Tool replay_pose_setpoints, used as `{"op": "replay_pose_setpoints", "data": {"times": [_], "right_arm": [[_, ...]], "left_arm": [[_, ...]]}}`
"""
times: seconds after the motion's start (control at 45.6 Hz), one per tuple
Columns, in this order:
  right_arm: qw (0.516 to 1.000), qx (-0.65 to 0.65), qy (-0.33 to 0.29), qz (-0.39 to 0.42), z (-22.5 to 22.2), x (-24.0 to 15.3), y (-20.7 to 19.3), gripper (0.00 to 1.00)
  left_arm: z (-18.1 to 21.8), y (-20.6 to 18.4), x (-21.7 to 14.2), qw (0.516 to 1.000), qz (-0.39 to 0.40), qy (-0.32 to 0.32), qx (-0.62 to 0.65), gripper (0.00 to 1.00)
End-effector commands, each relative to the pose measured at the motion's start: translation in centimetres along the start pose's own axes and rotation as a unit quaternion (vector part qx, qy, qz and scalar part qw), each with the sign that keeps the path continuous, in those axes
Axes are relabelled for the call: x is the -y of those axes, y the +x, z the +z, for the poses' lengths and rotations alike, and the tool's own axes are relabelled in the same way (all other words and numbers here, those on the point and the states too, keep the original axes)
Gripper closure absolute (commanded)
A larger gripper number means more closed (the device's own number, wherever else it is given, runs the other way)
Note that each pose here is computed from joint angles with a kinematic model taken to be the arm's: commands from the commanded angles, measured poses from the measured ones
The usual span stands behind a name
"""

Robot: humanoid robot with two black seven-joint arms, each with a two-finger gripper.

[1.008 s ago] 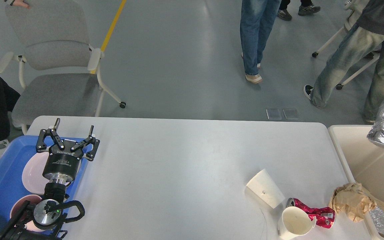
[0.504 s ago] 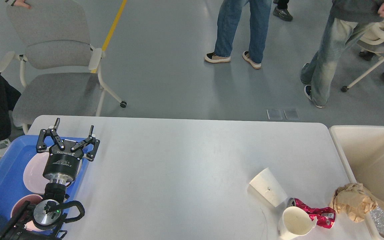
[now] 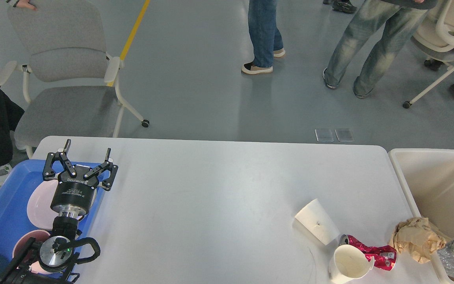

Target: Tidy desktop

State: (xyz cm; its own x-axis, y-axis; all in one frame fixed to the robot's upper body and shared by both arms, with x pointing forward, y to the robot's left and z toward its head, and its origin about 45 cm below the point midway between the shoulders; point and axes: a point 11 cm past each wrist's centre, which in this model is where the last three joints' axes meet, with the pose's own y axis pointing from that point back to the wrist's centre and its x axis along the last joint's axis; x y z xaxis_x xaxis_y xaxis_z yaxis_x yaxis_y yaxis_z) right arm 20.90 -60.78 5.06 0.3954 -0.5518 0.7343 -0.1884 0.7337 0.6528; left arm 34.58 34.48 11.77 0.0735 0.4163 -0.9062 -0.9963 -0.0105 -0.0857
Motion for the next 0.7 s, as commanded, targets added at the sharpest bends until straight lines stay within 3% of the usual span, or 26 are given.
{"op": "replay_pose_setpoints", "data": {"times": [0.0,0.022,0.088,0.11,0.35,0.46,0.679], "right_arm": [[1.0,0.0,0.001,-0.001,-0.2,0.0,-0.2,1.0],[1.0,0.0,0.002,0.0,-0.3,-0.1,-0.2,0.86],[1.0,0.005,0.006,0.009,-0.8,-0.2,0.1,0.18],[1.0,0.005,0.008,0.013,-0.9,-0.2,0.1,0.0],[1.0,0.008,0.02,0.004,-2.4,-0.6,-0.9,0.0],[0.999,0.021,0.026,0.017,-3.3,-0.9,1.1,0.0],[0.998,0.029,0.042,0.029,-5.1,-2.6,8.8,0.0]], "left_arm": [[0.0,0.0,0.0,1.0,0.0,0.0,0.0,0.04],[0.0,0.0,0.0,1.0,0.0,0.0,0.0,0.04],[0.0,0.0,0.0,1.0,0.0,0.0,0.0,0.04],[0.0,0.0,0.0,1.0,0.0,0.0,0.0,0.04],[0.0,0.0,0.0,1.0,0.0,0.0,0.0,0.04],[0.0,0.0,0.0,1.0,0.0,0.0,0.0,0.04],[0.0,0.0,0.0,1.0,0.0,0.0,0.0,0.04]]}}
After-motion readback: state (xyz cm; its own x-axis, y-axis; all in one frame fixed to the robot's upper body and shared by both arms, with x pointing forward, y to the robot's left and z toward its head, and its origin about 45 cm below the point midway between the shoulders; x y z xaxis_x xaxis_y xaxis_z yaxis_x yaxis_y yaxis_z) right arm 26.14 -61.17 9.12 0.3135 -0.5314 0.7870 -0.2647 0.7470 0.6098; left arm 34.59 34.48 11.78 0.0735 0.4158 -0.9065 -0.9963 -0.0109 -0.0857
